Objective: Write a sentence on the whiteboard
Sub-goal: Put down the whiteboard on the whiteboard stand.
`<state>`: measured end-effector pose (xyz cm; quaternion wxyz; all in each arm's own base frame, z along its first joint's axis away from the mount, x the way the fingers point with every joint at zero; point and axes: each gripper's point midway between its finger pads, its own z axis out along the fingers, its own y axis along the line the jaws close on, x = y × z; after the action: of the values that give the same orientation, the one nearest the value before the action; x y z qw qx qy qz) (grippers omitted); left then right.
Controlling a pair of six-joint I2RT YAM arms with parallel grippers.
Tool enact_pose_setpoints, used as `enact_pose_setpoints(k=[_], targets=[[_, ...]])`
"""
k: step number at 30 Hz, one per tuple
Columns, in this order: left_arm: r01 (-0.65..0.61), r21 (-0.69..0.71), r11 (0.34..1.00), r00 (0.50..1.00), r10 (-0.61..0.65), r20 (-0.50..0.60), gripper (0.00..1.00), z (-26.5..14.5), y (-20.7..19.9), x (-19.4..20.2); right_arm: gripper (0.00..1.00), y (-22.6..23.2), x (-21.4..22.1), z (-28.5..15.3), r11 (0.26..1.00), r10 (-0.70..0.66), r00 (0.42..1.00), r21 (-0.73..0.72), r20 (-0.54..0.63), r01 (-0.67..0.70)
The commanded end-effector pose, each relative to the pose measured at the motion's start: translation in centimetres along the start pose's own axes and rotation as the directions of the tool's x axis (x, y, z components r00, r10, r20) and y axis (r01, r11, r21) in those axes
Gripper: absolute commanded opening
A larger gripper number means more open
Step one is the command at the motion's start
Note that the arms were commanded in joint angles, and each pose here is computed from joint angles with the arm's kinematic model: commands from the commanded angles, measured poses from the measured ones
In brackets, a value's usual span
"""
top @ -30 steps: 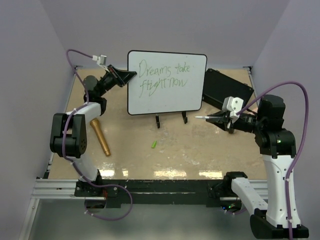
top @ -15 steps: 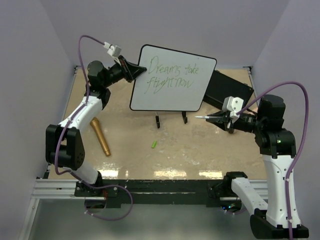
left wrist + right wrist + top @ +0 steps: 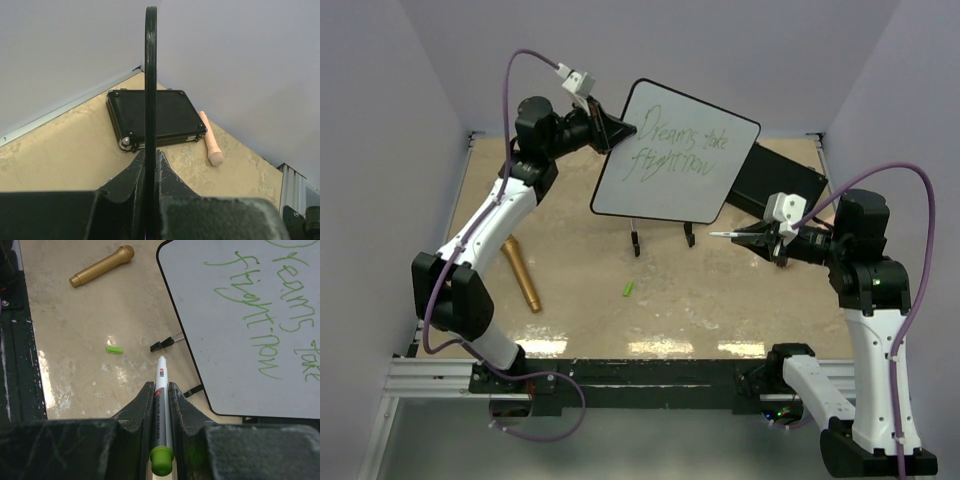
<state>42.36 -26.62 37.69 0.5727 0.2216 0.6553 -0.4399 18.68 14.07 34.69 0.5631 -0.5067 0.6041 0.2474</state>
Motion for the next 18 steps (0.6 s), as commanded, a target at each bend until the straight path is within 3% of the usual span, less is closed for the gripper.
enact_pose_setpoints(k=[1,12,18], targets=[[-0.059,0.010,0.998,0.997,0.058,0.059,0.00,1.2,-2.8,-4.8,0.00,0.0,-0.8,-0.2,1.000,-0.025,1.000,0.013,0.017,0.025],[-0.062,-0.021,0.998,0.998,0.062,0.022,0.00,4.4,-5.3,-5.9,0.00,0.0,-0.8,-0.3,0.999,-0.028,0.999,0.016,0.018,0.027],[-0.083,-0.043,0.996,0.996,0.081,-0.029,0.00,4.0,-4.3,-3.3,0.00,0.0,-0.9,-0.4,0.999,-0.032,0.999,0.023,0.017,0.032]])
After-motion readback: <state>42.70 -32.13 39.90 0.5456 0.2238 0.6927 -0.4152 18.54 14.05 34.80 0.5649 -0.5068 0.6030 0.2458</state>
